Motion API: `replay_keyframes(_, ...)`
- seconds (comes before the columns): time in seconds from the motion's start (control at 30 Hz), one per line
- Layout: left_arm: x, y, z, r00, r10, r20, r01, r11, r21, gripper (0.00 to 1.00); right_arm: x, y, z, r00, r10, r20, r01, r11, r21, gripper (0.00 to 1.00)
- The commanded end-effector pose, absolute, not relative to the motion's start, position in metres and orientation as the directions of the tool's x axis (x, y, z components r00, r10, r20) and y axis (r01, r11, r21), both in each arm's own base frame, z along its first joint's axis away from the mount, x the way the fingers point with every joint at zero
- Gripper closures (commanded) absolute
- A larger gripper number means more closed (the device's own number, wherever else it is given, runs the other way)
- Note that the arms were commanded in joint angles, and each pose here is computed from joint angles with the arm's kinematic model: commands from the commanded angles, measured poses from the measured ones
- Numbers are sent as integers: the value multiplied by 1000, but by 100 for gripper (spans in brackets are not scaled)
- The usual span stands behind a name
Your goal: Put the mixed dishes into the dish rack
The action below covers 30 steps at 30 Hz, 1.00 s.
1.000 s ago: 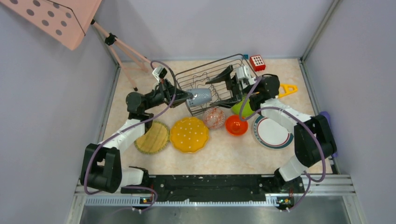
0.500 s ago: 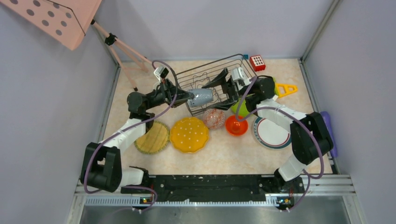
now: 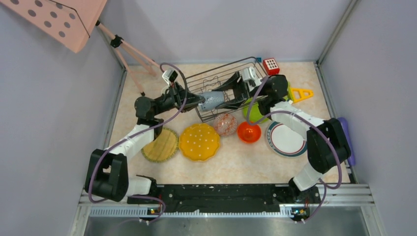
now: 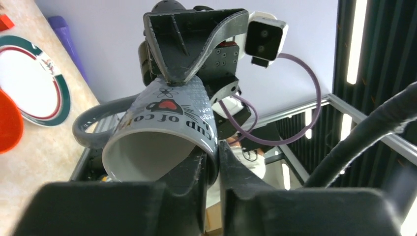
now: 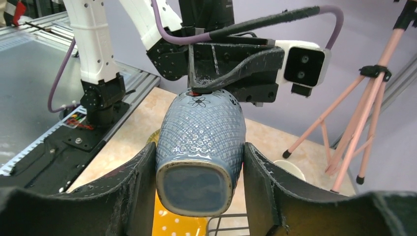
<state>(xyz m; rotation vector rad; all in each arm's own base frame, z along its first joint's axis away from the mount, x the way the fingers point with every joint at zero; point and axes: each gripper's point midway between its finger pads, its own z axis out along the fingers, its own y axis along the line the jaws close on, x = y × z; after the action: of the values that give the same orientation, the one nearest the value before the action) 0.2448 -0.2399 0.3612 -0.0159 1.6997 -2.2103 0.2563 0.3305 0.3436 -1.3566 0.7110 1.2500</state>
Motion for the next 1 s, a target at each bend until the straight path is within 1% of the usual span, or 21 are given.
replay_keyframes(0.0,251,-241,370,-894,-338,-296,366,-167,-916,73,260,327,360,306,230,-924,-905,-231,-357,100)
replay_keyframes(0.1,267,-241,340,-871,-395,-291,319,-4,-948,42,276,322,364,318,202,-926,-910,-209,-358,100)
replay_keyframes(0.13,271,-239,331,-858,-416,-301,309,49,-950,35,284,323,364,316,185,-930,-915,-198,-351,100)
replay_keyframes(0.17,273,-236,327,-842,-437,-317,310,91,-946,29,292,324,363,313,164,-936,-922,-185,-340,100)
replay_keyframes(0.23,277,-232,320,-819,-468,-332,301,143,-943,22,311,328,355,354,106,-929,-920,-140,-366,100)
replay_keyframes(0.27,279,-230,317,-809,-479,-340,297,166,-940,19,317,329,341,311,36,-950,-942,-121,-313,100)
replay_keyframes(0.37,290,-218,300,-761,-521,-388,263,299,-917,17,342,330,321,329,-119,-937,-944,-62,-324,100)
replay_keyframes(0.43,295,-205,281,-727,-543,-420,204,414,-887,16,356,330,303,313,-214,-925,-950,-57,-308,100)
replay_keyframes(0.53,300,-186,263,-669,-573,-474,152,518,-842,15,372,330,277,326,-367,-871,-944,-70,-324,100)
replay_keyframes(0.63,301,-169,254,-615,-597,-516,108,584,-804,14,381,332,254,338,-474,-813,-938,-100,-332,100)
replay_keyframes(0.87,290,-136,238,-513,-604,-610,53,687,-725,12,383,350,221,363,-562,-743,-931,-190,-311,100)
replay_keyframes(0.97,283,-128,231,-488,-597,-637,48,710,-702,12,380,358,207,360,-578,-732,-933,-226,-280,100)
